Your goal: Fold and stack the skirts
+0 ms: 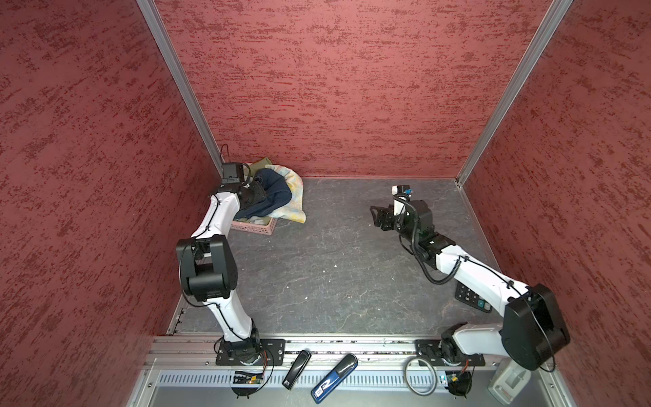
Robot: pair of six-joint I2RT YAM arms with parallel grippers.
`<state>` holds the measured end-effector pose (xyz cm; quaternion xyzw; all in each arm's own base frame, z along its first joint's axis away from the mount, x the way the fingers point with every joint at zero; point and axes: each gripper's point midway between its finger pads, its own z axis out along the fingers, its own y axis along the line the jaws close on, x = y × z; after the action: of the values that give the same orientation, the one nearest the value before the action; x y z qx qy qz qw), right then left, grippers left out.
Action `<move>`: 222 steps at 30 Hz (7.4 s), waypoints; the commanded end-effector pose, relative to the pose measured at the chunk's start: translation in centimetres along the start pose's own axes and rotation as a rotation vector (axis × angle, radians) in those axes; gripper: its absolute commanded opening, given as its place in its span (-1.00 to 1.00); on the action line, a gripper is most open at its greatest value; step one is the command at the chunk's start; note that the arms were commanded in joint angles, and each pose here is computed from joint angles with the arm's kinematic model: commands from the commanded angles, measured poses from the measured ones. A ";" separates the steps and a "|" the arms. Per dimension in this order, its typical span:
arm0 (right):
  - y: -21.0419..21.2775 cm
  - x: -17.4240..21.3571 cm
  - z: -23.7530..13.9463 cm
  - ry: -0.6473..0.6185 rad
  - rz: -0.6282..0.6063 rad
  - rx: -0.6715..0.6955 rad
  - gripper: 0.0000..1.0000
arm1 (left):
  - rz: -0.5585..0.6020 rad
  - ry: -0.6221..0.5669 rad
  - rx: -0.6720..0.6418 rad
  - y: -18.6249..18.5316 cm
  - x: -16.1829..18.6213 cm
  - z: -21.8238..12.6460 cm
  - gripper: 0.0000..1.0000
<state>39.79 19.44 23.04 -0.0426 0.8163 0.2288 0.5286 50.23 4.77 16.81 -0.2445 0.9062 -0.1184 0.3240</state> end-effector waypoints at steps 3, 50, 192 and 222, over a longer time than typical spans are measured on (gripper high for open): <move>1.5 -1.5 0.4 -0.034 -0.034 -0.031 0.61 | 0.067 -0.063 -0.030 0.4 -2.4 2.9 0.23; 3.9 1.2 5.2 0.017 -0.103 -0.123 0.71 | 0.362 -0.183 0.064 -3.2 -7.5 5.8 0.78; -11.2 -8.2 8.4 0.218 0.038 0.245 0.79 | 0.321 -0.088 0.342 -14.3 8.9 -15.0 0.94; -10.9 14.4 -8.3 0.541 0.370 0.315 0.78 | 0.584 0.362 0.196 -16.1 26.4 4.5 -0.34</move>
<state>30.77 8.38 10.97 0.1202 0.9407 0.1661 0.2701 40.38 -22.14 5.66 0.0694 0.9696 -0.1439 0.1854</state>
